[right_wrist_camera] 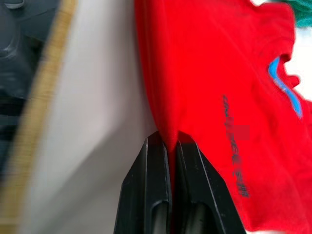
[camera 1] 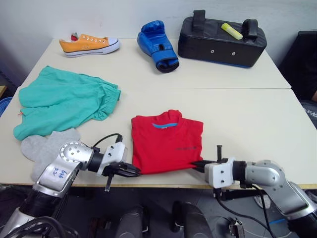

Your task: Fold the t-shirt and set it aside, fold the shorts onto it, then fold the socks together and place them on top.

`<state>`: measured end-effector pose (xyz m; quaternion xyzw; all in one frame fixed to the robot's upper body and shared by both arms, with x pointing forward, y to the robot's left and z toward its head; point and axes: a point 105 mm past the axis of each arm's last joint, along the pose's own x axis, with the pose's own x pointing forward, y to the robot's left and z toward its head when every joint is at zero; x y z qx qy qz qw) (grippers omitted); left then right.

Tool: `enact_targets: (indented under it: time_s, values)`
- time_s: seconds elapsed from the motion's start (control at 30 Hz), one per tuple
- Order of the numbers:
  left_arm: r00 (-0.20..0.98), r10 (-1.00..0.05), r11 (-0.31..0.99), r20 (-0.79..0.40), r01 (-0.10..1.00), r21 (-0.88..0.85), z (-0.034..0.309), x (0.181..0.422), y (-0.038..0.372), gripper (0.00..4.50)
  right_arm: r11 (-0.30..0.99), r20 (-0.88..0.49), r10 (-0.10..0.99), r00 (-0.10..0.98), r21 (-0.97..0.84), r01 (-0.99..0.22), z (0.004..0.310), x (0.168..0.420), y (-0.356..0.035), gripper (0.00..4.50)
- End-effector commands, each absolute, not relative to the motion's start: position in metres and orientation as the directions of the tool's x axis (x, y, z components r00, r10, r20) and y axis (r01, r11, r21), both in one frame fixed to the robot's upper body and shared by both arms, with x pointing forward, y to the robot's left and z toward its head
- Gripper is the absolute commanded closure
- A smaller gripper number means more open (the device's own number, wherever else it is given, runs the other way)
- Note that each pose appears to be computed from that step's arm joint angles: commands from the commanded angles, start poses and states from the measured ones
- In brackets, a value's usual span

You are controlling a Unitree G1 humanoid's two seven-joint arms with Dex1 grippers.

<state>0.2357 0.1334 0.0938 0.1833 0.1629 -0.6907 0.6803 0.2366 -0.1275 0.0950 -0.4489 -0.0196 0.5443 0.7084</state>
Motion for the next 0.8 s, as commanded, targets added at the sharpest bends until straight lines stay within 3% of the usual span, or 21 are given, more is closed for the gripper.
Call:
enact_targets:
  time_s: [0.03,0.07,0.17,0.23,0.27,0.3,0.4,0.5,0.57,0.7,0.8]
  values:
    - [0.027,-0.868,0.0,-0.497,0.999,0.055,0.093,0.237,0.138,4.47,0.035,-0.445,0.788,0.425,-0.656,-0.754,0.107,0.234,-0.13,4.5]
    - [0.033,-0.868,0.009,-0.495,0.999,0.05,0.092,0.238,0.139,4.47,0.04,-0.447,0.79,0.42,-0.645,-0.763,0.108,0.233,-0.13,4.5]
    - [0.022,-0.885,0.039,-0.465,0.999,-0.027,0.096,0.237,0.15,3.83,0.071,-0.458,0.807,0.371,-0.55,-0.832,0.115,0.221,-0.136,3.76]
    - [0.018,-0.89,0.044,-0.455,0.998,-0.046,0.098,0.237,0.153,3.25,0.076,-0.462,0.813,0.355,-0.52,-0.851,0.118,0.218,-0.137,3.13]
    - [0.02,-0.907,0.067,-0.421,0.993,-0.097,0.107,0.239,0.161,2.9,0.141,-0.423,0.837,0.348,-0.448,-0.883,0.134,0.22,-0.141,2.76]
    - [0.03,-0.925,0.089,-0.378,0.986,-0.14,0.118,0.243,0.167,2.62,0.188,-0.381,0.859,0.342,-0.386,-0.903,0.147,0.223,-0.143,2.76]
    - [0.044,-0.97,0.098,-0.239,0.971,-0.219,0.152,0.255,0.171,2.62,0.285,-0.281,0.892,0.354,-0.259,-0.923,0.173,0.24,-0.142,2.76]
    - [0.033,-0.98,0.078,-0.196,0.971,-0.227,0.163,0.266,0.158,2.8,0.339,-0.219,0.903,0.369,-0.164,-0.926,0.178,0.261,-0.13,2.94]
    - [0.056,-0.96,0.101,-0.273,0.983,-0.155,0.147,0.283,0.136,3.18,0.34,-0.231,0.9,0.37,-0.159,-0.927,0.166,0.278,-0.115,3.3]
    - [0.082,-0.918,0.13,-0.388,0.987,-0.098,0.122,0.306,0.102,4.38,0.293,-0.281,0.898,0.339,-0.193,-0.936,0.144,0.297,-0.087,4.5]
    - [0.163,-0.876,0.201,-0.454,0.979,-0.036,0.109,0.325,0.093,4.47,0.213,-0.382,0.868,0.318,-0.292,-0.932,0.122,0.306,-0.076,4.5]
